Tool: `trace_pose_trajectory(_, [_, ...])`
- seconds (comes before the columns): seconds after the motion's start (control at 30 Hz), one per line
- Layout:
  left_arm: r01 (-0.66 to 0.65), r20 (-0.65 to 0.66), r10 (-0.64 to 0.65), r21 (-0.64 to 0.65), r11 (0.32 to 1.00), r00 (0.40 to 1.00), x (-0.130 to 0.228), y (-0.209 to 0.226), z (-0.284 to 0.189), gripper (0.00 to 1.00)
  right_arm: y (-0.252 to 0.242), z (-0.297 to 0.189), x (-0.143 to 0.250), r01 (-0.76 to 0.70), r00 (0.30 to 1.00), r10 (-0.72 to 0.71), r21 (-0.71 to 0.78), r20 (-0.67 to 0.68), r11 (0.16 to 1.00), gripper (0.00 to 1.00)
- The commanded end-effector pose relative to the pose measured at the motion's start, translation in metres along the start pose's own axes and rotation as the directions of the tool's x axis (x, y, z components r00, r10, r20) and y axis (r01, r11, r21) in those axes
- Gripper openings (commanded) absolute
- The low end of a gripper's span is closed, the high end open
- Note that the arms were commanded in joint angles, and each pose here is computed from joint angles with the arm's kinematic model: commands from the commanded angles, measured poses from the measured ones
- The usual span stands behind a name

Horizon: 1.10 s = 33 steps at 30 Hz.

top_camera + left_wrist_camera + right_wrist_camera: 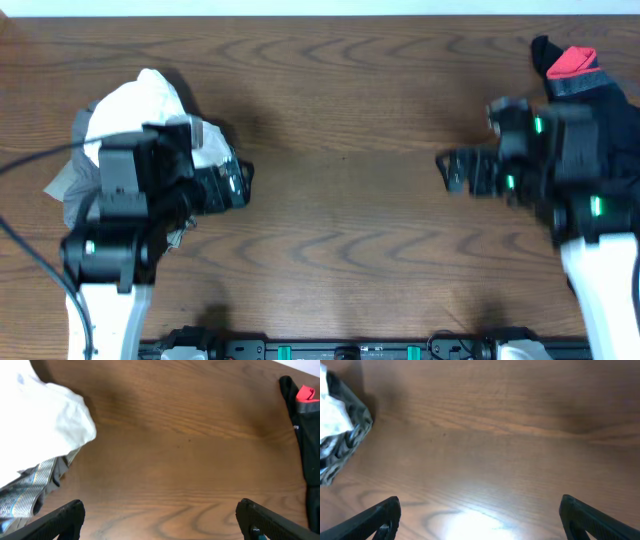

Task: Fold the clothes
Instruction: 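Reach the right gripper to the black pants' red waistband and grasp it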

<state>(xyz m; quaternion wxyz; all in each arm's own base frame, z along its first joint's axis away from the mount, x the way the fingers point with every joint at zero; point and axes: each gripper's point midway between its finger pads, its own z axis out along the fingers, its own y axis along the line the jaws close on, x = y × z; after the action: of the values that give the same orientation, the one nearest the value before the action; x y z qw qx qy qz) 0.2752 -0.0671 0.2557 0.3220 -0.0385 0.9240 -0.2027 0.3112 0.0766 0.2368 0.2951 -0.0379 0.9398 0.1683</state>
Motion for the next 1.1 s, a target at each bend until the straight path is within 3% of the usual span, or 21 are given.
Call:
trace_pose_trajectory(0.0, [-0.008, -0.013, 0.009, 0.081, 0.997, 1.0, -0.009, -0.018, -0.003, 0.98, -0.003, 0.018, -0.012, 0.011, 0.996, -0.014, -0.032, -0.083, 0.999, 0.99])
trace_pose_trajectory(0.1, [-0.005, -0.025, 0.007, 0.101, 0.995, 1.0, -0.009, -0.021, -0.001, 0.98, -0.02, 0.039, -0.016, -0.063, 0.985, 0.066, 0.027, -0.159, 0.998, 0.99])
trace_pose_trajectory(0.2, [-0.007, -0.02, 0.009, 0.102, 0.995, 1.0, -0.01, -0.021, -0.001, 0.98, -0.063, 0.051, -0.032, -0.164, 0.965, 0.196, 0.186, -0.173, 0.969, 0.99])
trace_pose_trajectory(0.5, [-0.012, -0.008, 0.013, 0.101, 0.995, 1.0, -0.013, -0.021, 0.0, 0.98, -0.2, 0.068, -0.088, -0.452, 0.876, 0.482, 0.37, 0.014, 0.812, 0.95])
trace_pose_trajectory(0.8, [-0.009, -0.014, 0.01, 0.1, 0.995, 1.0, -0.012, -0.02, 0.001, 0.98, -0.299, 0.131, -0.086, -0.683, 0.721, 0.671, 0.336, 0.172, 0.648, 0.87])
trace_pose_trajectory(1.07, [0.015, -0.068, -0.009, 0.086, 0.996, 0.998, 0.0, -0.017, 0.002, 0.98, -0.333, 0.179, -0.094, -0.745, 0.666, 0.696, 0.277, 0.268, 0.607, 0.86])
